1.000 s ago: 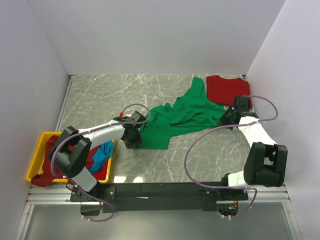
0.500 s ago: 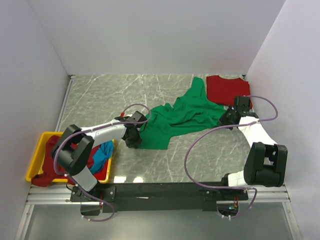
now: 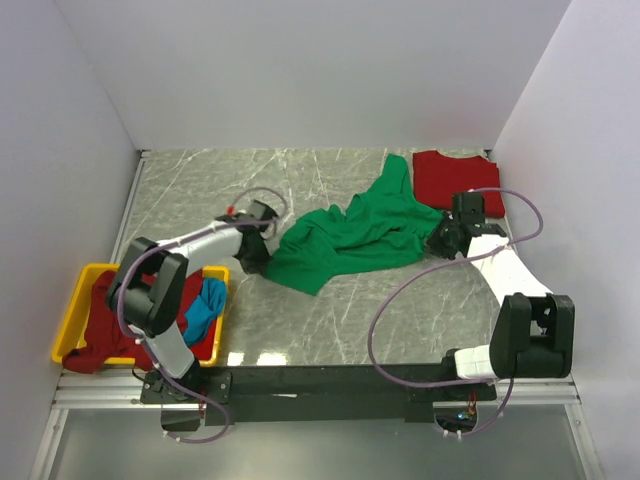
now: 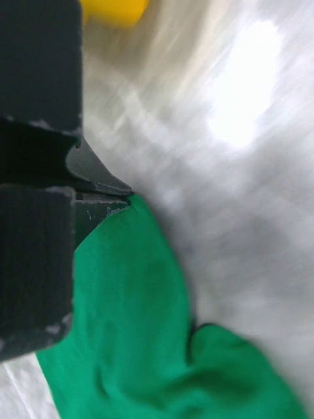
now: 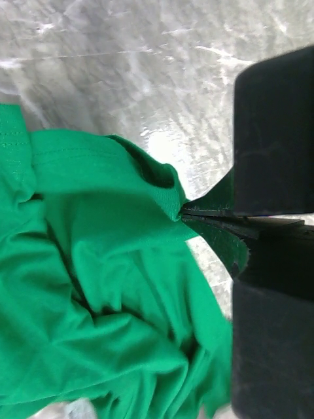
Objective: Fold and stack the t-shirts
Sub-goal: Flatten the tshirt out
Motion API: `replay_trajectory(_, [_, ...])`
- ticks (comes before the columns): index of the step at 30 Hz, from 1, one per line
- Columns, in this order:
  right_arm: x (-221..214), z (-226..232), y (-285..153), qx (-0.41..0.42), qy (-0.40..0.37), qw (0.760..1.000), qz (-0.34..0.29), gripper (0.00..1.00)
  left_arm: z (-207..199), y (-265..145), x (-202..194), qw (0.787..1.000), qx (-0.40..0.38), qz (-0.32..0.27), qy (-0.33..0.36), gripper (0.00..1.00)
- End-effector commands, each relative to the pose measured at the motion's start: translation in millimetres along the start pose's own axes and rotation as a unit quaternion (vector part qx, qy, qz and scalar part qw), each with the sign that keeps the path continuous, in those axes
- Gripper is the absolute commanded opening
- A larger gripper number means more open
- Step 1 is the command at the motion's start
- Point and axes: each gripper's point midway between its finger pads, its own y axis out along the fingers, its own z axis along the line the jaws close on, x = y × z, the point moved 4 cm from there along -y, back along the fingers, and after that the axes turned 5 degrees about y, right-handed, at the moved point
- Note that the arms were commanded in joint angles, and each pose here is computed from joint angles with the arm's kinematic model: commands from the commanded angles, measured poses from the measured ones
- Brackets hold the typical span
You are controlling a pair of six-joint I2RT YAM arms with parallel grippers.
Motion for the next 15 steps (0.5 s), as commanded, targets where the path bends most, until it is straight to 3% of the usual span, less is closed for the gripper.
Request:
replay_trajectory(1, [-6,8,-18,-0.005,-0.03,0.999,-0.019,0.0,6,-12,59,0.998,-0.033,-0.054,-0.023,0.01])
replay_trajectory(5, [-27,8,-29,-0.029,-0.057,0.998,-0.009,0.0,14,-11,81,0.997,-0.036,-0.061,-0.021,0.01])
replay_trajectory(15, [-63,-45,-39,-0.131,-0.018,0.991,0.01,0.0,43,0,95,0.998,-0.032,-0.043,-0.035,0.01])
